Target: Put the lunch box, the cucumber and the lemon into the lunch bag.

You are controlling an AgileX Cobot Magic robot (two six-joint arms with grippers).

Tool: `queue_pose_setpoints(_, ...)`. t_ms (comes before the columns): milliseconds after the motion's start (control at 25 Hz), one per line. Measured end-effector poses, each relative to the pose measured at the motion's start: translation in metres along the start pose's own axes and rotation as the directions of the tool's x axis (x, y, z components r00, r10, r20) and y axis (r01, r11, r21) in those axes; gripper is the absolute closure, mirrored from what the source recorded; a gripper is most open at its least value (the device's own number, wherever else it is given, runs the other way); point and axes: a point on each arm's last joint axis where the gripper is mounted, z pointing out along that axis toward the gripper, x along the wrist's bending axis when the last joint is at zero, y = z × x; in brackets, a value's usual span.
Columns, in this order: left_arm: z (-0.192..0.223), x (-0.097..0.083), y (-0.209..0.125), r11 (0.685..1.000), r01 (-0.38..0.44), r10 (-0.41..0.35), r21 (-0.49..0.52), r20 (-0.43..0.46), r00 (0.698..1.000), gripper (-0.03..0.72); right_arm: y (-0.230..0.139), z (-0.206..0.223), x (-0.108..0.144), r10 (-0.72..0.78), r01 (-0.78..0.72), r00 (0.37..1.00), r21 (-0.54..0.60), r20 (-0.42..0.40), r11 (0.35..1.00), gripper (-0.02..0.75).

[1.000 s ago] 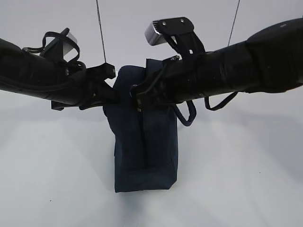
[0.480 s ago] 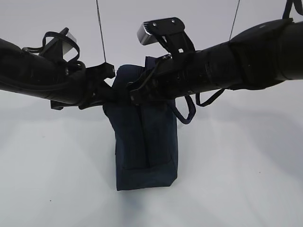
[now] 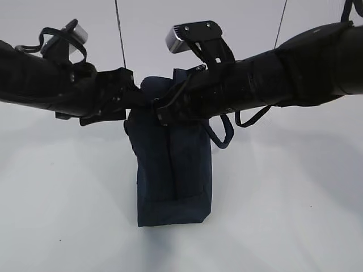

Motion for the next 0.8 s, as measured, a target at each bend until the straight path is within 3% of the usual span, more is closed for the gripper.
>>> queue_pose_setpoints(80, -0.006, -0.005, 0.001, 0.999, -0.034, 0.034, -0.003, 0.019, 0.999, 0.138, 0.0, 0.0, 0.0, 0.0, 0.0, 1.0, 0.001, -0.003, 1.0, 0.718)
queue_pose_setpoints(160, -0.012, -0.011, 0.0, 0.996, -0.09, 0.09, 0.004, 0.052, 0.995, 0.1, 0.0, 0.0, 0.0, 0.0, 0.0, 1.0, 0.001, -0.006, 1.0, 0.718)
queue_pose_setpoints(320, -0.025, -0.01, -0.012, 0.983, -0.183, 0.183, 0.004, 0.062, 0.981, 0.095, 0.0, 0.0, 0.001, 0.0, 0.0, 1.0, 0.002, -0.016, 1.0, 0.718)
queue_pose_setpoints(640, -0.052, 0.011, -0.062, 0.961, -0.27, 0.272, -0.056, 0.037, 0.962, 0.097, -0.001, 0.0, 0.005, 0.002, -0.002, 0.999, 0.004, -0.054, 1.0, 0.718)
queue_pose_setpoints(800, -0.043, 0.015, -0.07, 0.933, -0.358, 0.36, -0.04, 0.085, 0.929, 0.097, 0.001, 0.0, 0.006, 0.023, -0.024, 0.997, -0.006, -0.069, 1.0, 0.718)
